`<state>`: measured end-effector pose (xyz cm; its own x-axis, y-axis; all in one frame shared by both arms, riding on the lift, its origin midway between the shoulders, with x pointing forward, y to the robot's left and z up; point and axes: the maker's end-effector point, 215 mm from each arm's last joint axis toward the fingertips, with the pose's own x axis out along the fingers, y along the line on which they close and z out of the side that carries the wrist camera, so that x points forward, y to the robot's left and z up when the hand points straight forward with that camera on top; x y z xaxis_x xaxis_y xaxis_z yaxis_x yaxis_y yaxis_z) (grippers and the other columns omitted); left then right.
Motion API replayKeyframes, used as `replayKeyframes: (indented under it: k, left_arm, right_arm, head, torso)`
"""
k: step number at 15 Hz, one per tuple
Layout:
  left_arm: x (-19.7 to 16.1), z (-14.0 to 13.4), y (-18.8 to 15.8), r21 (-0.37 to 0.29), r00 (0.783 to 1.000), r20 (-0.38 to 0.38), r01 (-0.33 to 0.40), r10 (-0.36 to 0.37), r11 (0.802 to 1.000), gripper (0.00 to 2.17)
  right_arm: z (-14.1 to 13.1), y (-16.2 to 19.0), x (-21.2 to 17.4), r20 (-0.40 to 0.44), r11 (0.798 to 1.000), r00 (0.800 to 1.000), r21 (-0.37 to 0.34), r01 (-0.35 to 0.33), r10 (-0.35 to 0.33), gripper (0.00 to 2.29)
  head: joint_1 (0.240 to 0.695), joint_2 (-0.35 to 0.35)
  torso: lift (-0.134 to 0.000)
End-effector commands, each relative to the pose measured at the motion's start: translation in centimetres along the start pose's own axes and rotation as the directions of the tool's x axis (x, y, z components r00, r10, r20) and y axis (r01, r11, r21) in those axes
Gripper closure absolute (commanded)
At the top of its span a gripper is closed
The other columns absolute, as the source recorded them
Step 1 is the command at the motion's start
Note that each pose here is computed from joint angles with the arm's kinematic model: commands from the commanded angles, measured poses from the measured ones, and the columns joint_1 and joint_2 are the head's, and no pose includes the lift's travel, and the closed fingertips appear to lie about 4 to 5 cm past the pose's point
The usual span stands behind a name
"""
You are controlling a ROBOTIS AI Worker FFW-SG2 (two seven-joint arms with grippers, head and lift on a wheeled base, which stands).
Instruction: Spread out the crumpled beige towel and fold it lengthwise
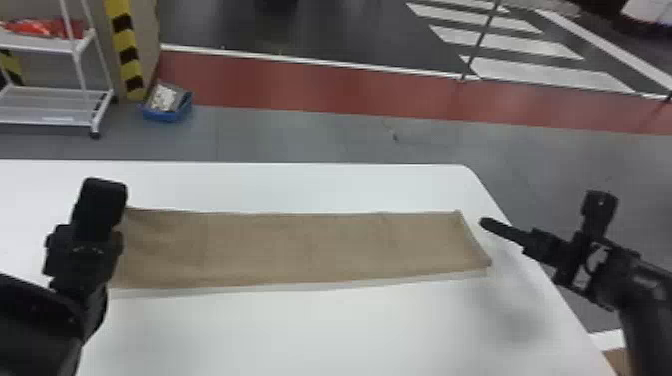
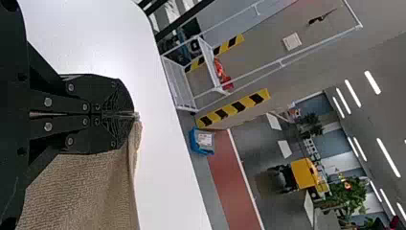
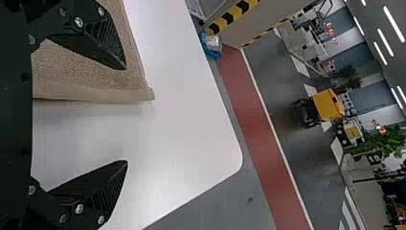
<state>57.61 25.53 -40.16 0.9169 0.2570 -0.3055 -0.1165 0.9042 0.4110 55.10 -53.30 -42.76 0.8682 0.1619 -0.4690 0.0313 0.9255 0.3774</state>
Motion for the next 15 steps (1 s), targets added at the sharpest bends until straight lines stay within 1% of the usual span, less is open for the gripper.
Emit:
replayKeyframes:
  k: [1, 2, 3, 5, 6, 8, 9, 10, 11, 13, 15]
  left_arm:
    - [-0.4, -0.4, 0.0, 0.017, 1.000, 0.002, -0.011, 0.011, 1.000, 0.59]
    - [-0.5, -0.8, 0.3, 0.022, 1.000, -0.002, -0.023, 0.023, 1.000, 0.25]
    - [-0.5, -0.8, 0.8, 0.018, 0.999, -0.003, -0.034, 0.034, 0.999, 0.19]
    - [-0.7, -1.6, 1.6, 0.011, 0.999, -0.013, -0.050, 0.050, 0.999, 0.19]
    - [-0.8, -1.5, 2.1, 0.005, 0.998, -0.007, -0.066, 0.066, 0.998, 0.15]
    - [-1.0, -1.9, 3.5, -0.004, 0.996, -0.008, -0.087, 0.087, 0.996, 0.15]
    - [-1.3, -1.9, 4.6, -0.020, 0.995, -0.001, -0.103, 0.103, 0.994, 0.15]
    - [-1.7, -1.4, 5.6, -0.043, 0.993, 0.017, -0.115, 0.116, 0.992, 0.15]
    - [-2.1, -0.4, 6.4, -0.084, 0.992, 0.049, -0.113, 0.117, 0.990, 0.15]
    - [-2.5, 0.9, 7.8, -0.169, 0.991, 0.089, -0.080, 0.096, 0.982, 0.15]
    - [-2.3, 1.2, 8.8, -0.209, 0.994, 0.089, -0.050, 0.070, 0.977, 0.15]
  right_arm:
    - [-0.3, -0.5, -1.3, 0.009, 1.000, 1.000, 0.004, -0.001, 0.001, 0.05]
    - [-0.5, -0.8, -1.8, 0.011, 1.000, 1.000, 0.005, 0.000, 0.000, 0.05]
    - [-0.4, -2.0, -2.9, 0.015, 1.000, 1.000, 0.014, 0.015, -0.015, 0.05]
    - [-0.5, -2.0, -3.2, 0.020, 1.000, 1.000, 0.018, 0.006, -0.006, 0.05]
    - [-0.4, -2.6, -4.0, 0.027, 1.000, 0.999, 0.020, 0.016, -0.016, 0.05]
    - [-0.5, -1.8, -4.5, 0.029, 1.000, 1.000, 0.020, -0.007, 0.006, 0.05]
    - [-0.7, -1.5, -4.8, 0.029, 1.000, 1.000, 0.028, -0.010, 0.009, 0.05]
    - [-0.5, -1.3, -5.1, 0.041, 0.999, 0.999, 0.029, -0.015, 0.014, 0.05]
    - [-0.1, -0.7, -5.4, 0.053, 0.999, 0.998, 0.027, -0.029, 0.028, 0.05]
    - [1.3, 0.1, -5.6, 0.083, 0.998, 0.995, -0.025, -0.050, 0.052, 0.07]
    - [2.4, 0.7, -5.3, 0.082, 0.997, 0.995, -0.060, -0.045, 0.049, 0.07]
  head:
    - [0.695, -0.263]
    - [0.695, -0.266]
    - [0.695, -0.268]
    - [0.695, -0.279]
    - [0.695, -0.281]
    - [0.695, -0.280]
    - [0.695, -0.276]
    - [0.695, -0.272]
    - [0.695, -0.266]
    - [0.695, -0.250]
    - [0.695, -0.241]
  torso:
    - [-0.124]
    - [-0.124]
    - [-0.124]
    - [-0.124]
    - [-0.124]
    - [-0.124]
    - [-0.124]
    - [-0.124]
    - [-0.124]
    - [-0.124]
    - [-0.124]
